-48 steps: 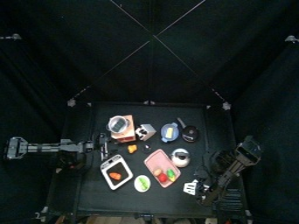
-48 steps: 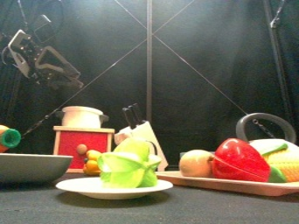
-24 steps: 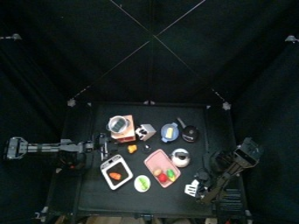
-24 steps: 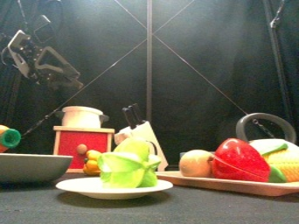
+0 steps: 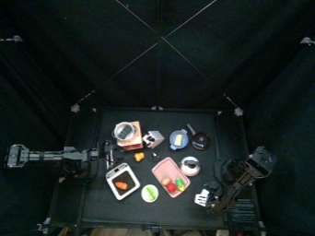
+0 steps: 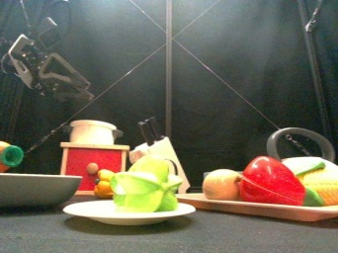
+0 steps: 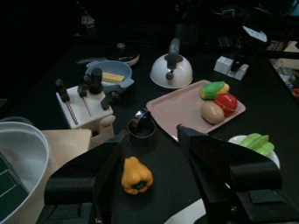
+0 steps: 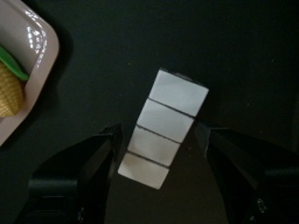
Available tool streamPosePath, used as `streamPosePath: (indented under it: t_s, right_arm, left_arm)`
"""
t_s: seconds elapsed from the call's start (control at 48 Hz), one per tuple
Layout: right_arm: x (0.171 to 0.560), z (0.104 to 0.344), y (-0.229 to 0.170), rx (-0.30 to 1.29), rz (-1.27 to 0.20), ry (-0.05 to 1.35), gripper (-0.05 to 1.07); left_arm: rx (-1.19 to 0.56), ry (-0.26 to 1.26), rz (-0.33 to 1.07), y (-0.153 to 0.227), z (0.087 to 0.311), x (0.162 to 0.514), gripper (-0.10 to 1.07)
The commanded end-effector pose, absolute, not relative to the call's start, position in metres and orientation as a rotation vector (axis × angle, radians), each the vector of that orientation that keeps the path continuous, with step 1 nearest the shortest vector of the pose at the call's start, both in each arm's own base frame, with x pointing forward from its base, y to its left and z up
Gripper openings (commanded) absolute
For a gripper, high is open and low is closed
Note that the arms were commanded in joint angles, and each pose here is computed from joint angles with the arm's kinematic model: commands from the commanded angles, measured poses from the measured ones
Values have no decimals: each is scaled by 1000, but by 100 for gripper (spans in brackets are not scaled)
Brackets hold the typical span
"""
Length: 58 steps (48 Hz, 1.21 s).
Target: Grab white sushi roll
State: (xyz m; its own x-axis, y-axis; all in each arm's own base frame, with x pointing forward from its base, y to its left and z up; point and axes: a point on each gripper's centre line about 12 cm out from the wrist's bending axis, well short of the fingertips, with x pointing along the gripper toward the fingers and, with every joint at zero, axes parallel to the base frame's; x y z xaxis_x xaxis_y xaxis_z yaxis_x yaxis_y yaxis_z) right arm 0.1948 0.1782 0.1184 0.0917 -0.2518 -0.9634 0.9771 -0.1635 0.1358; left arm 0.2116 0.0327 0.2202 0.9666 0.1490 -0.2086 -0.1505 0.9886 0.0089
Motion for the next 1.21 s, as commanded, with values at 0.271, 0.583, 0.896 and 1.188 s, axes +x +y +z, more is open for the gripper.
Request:
streamPosePath:
  t_s: [0.271,0.583,0.896,1.188]
  right_arm:
    - [205,115,167,1225,-1318,830,92]
    - [204,104,167,1252,-1289,858,70]
    - [216,140,167,1259,-1180,814,63]
    - [228,148,157,1212,-1138,753,64]
  left_arm:
    - [-6,189,153,33,226,214,86]
    - [-4,191,151,33,225,213,86]
    - [-6,192,152,33,225,214,86]
    - [-6,191,153,33,225,213,86]
